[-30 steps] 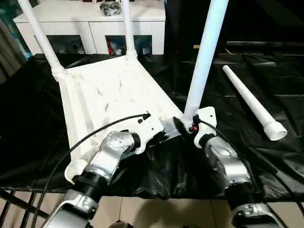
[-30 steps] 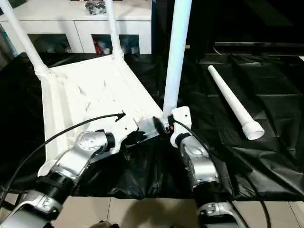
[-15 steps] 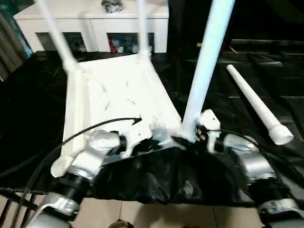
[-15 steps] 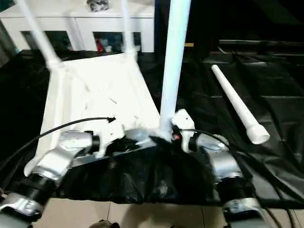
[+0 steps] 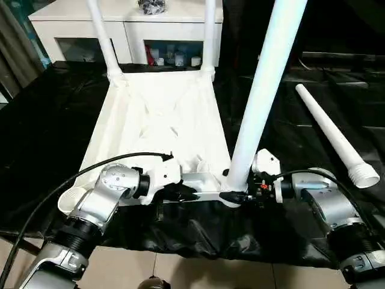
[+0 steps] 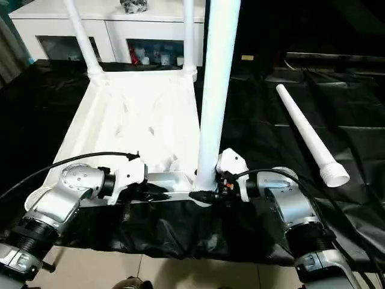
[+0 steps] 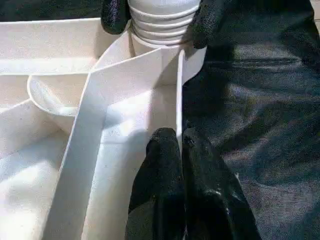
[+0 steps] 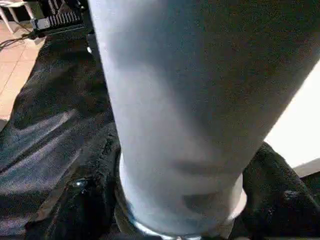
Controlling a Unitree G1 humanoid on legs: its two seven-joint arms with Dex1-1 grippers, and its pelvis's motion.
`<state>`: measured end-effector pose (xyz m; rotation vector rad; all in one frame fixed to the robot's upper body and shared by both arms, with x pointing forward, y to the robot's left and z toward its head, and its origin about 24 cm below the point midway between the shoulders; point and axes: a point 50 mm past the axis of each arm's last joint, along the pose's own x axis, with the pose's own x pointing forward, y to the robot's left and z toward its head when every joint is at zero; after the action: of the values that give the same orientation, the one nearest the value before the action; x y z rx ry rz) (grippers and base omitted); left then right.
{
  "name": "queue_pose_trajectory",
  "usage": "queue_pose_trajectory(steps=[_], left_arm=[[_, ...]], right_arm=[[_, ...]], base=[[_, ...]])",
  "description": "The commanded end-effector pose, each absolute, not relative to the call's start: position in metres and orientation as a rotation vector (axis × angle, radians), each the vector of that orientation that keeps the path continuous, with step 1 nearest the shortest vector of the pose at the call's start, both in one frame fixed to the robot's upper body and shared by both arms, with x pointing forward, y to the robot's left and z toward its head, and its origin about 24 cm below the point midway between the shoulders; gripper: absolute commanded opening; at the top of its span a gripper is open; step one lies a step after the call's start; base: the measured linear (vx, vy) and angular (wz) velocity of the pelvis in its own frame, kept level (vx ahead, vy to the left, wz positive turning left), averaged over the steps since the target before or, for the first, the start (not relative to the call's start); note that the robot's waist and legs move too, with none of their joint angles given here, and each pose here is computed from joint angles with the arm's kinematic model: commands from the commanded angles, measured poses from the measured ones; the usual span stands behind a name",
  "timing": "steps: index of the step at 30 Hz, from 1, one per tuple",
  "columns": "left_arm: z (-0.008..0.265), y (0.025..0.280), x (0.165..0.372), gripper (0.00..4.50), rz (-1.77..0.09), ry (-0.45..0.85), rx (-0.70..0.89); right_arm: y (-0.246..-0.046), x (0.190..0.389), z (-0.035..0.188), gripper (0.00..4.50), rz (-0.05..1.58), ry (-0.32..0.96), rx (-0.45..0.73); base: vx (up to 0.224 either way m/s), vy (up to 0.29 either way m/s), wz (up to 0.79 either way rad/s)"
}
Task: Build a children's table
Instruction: Rotate leg to tighten
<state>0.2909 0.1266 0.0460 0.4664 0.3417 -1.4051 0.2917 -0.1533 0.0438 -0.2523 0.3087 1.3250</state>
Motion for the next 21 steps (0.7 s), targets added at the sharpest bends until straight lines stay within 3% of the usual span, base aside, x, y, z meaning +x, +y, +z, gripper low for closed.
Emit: queue_pose_trajectory(steps=[1, 4, 7, 10, 13, 17, 19, 21], left_arm=[[0.047, 0.122, 0.292, 0.00, -1.388, 0.320, 0.469], [0.047, 0.117, 0.293, 0.00, -1.366, 0.311, 0.439], [0.043, 0.102, 0.301, 0.00, -1.259, 0.319, 0.432], [0.042, 0.086, 0.305, 0.00, -1.207, 0.312, 0.404], [0.043, 0.055, 0.304, 0.00, -1.172, 0.284, 0.362], [0.045, 0.039, 0.302, 0.00, -1.167, 0.266, 0.365], [0.046, 0.036, 0.301, 0.00, -1.170, 0.250, 0.373], [0.047, 0.036, 0.301, 0.00, -1.172, 0.239, 0.373]], right_arm=[[-0.133, 0.280, 0.039, 2.76, 1.442, 0.300, -0.221], [-0.131, 0.282, 0.035, 2.75, 1.357, 0.291, -0.186], [-0.125, 0.297, 0.026, 2.75, 1.068, 0.277, -0.136], [-0.119, 0.305, 0.022, 2.74, 0.890, 0.261, -0.092], [-0.101, 0.312, 0.015, 2.74, 0.676, 0.260, -0.014], [-0.083, 0.317, 0.020, 2.74, 0.604, 0.235, 0.022], [-0.078, 0.317, 0.023, 3.30, 0.611, 0.209, 0.020], [-0.078, 0.319, 0.025, 3.50, 0.611, 0.201, 0.025]], base=[[0.000, 0.000, 0.00], [0.000, 0.000, 0.00], [0.000, 0.000, 0.00], [0.000, 0.000, 0.00], [0.000, 0.000, 0.00], [0.000, 0.000, 0.00], [0.000, 0.000, 0.00], [0.000, 0.000, 0.00]])
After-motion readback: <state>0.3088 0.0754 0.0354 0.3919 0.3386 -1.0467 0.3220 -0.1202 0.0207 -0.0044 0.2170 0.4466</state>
